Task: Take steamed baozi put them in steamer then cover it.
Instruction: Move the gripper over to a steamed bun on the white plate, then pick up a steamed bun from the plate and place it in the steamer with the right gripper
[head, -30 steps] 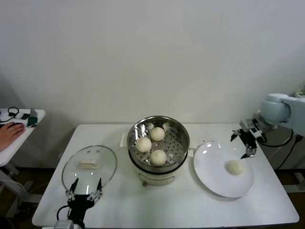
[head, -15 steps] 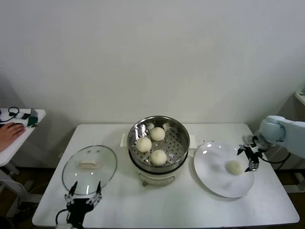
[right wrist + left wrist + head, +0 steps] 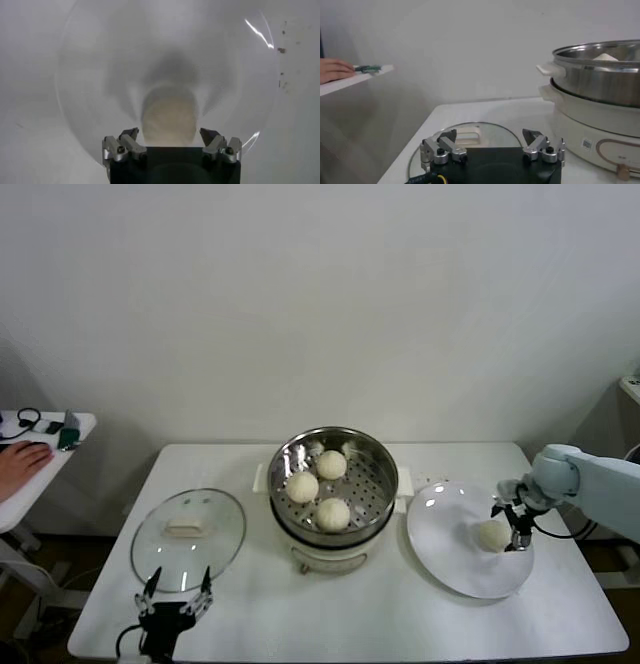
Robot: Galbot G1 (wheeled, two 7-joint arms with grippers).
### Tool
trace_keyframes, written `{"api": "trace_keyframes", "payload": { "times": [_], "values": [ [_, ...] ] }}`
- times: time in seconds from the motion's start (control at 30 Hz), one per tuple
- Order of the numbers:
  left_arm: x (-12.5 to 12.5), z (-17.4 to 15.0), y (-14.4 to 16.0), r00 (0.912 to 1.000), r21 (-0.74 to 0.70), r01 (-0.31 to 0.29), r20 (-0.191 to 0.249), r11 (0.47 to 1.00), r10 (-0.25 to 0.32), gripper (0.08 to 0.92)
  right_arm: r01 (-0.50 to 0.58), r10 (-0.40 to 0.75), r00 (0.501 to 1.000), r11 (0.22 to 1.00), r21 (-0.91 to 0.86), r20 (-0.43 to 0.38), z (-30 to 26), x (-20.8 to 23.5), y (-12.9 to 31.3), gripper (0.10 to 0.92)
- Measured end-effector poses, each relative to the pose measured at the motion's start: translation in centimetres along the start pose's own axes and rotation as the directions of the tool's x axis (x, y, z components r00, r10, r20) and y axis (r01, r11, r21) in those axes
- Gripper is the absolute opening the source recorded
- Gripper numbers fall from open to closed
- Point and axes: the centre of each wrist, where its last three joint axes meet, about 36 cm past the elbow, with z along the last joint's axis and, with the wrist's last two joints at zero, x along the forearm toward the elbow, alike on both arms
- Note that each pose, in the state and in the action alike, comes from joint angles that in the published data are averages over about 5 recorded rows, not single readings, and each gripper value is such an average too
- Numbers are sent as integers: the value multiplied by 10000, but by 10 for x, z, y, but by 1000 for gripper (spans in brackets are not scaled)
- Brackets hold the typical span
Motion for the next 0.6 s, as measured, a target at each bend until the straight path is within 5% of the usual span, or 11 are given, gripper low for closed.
{"api": "trace_keyframes", "payload": {
  "times": [0.6],
  "values": [
    [1,0,-1,10000,64,-22,95,10000,22,823,-217,218,9997,9996,-191,55,3,4,3,726]
  ]
}}
